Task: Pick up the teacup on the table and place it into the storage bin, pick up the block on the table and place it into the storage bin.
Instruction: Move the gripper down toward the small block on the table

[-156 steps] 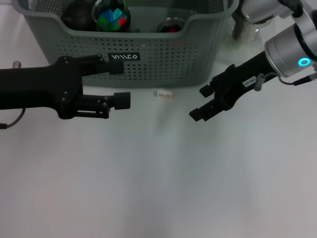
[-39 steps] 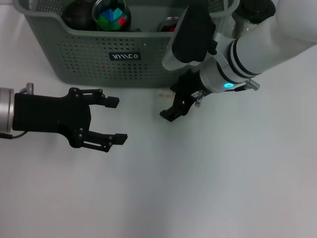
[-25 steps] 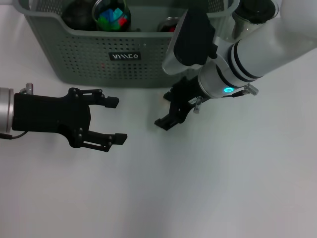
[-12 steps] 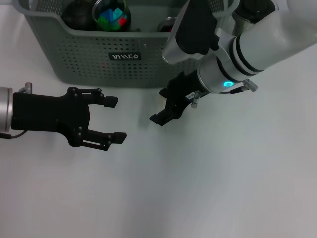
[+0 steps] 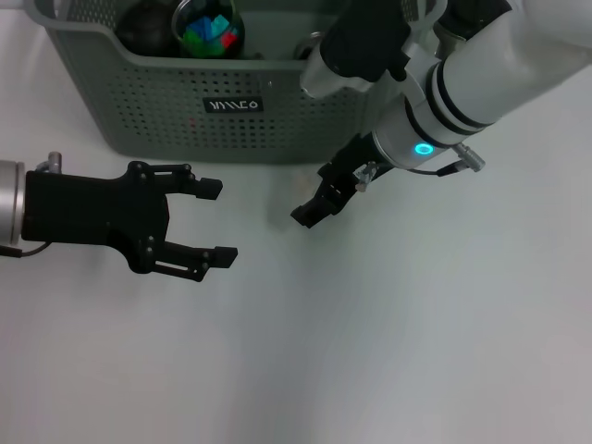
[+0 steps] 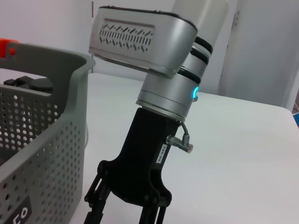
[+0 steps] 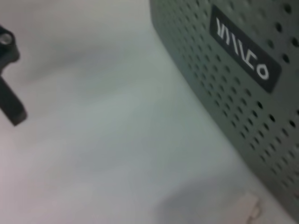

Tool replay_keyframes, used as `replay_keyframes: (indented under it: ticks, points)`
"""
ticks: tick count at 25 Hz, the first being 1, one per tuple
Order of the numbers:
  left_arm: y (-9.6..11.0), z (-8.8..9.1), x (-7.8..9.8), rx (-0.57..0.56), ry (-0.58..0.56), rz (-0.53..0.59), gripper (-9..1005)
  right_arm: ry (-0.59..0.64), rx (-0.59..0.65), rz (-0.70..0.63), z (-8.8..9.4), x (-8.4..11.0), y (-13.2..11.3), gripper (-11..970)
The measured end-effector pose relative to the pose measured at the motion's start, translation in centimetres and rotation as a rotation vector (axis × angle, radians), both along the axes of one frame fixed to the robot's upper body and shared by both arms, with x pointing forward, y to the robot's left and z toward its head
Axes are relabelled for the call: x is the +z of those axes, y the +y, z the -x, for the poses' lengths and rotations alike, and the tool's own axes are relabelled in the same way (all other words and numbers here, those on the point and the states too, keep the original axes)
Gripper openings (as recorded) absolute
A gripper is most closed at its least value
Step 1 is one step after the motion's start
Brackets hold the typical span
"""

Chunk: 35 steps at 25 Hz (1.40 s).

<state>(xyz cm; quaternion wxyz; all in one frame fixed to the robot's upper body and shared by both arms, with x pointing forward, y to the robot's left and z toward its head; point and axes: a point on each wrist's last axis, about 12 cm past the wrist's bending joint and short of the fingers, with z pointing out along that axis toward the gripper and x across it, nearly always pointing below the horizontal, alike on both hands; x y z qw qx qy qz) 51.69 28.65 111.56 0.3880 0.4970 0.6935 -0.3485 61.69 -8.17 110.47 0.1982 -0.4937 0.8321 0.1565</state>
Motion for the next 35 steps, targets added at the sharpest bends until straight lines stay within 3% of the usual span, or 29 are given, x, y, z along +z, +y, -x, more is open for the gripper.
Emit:
replay_keyframes:
  ticks: [13,35]
  points:
    - [0.0,0.0,0.0,-0.003,-0.006,-0.002,884,-0.028,-0.016,0.024,-0.2,0.6,0.4,824]
    - [-0.1,-0.2,0.2,-0.005,-0.008,-0.001,883,-0.043,0.0,0.016,0.5,-0.6,1.1,823]
